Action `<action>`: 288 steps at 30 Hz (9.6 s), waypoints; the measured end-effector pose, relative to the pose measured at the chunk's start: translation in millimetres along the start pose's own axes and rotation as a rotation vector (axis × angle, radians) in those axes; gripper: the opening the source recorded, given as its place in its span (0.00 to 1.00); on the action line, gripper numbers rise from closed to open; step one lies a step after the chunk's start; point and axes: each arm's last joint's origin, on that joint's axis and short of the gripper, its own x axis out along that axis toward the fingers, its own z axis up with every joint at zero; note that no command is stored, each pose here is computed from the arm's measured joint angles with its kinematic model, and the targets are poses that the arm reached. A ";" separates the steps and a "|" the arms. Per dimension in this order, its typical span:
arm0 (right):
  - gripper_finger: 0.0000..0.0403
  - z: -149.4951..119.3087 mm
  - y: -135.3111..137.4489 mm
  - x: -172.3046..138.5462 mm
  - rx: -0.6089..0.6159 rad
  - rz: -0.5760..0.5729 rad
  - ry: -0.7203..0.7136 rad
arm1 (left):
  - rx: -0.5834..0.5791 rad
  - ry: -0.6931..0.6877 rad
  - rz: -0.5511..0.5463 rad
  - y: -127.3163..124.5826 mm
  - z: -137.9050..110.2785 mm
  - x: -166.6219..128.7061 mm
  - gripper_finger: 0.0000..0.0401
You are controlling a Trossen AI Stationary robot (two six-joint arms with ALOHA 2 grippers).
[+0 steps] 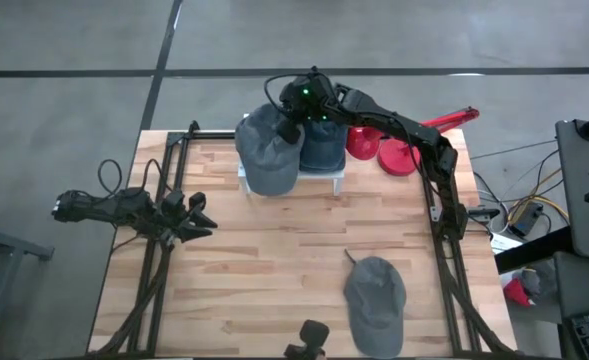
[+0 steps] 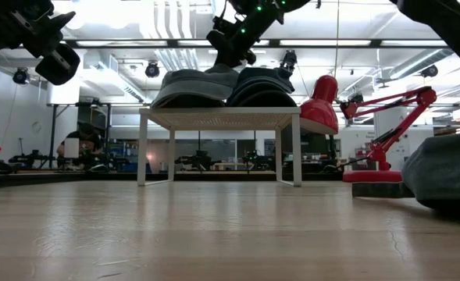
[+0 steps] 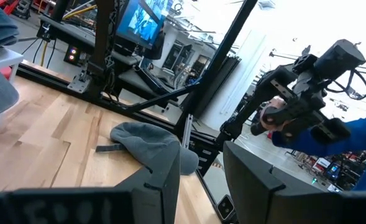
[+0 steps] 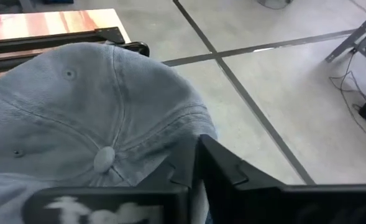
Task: Pick & Place hat
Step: Stack the top gray cap on top of the gray cap on the shelf, then stack the gray cap on top of the gray cap on the shelf
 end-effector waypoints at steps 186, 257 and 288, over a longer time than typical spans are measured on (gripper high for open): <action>0.02 -125.9 234.4 -250.1 0.488 0.211 0.101 | -0.058 -0.134 0.036 -1.2 11.3 14.5 0.31; 0.02 -7.2 148.2 -214.2 0.966 0.272 -0.494 | 0.798 -0.095 0.504 -62.6 135.2 88.1 0.31; 0.02 -3.5 139.0 -201.9 0.918 0.315 -0.487 | 0.679 -0.184 0.653 -66.4 147.1 65.9 0.31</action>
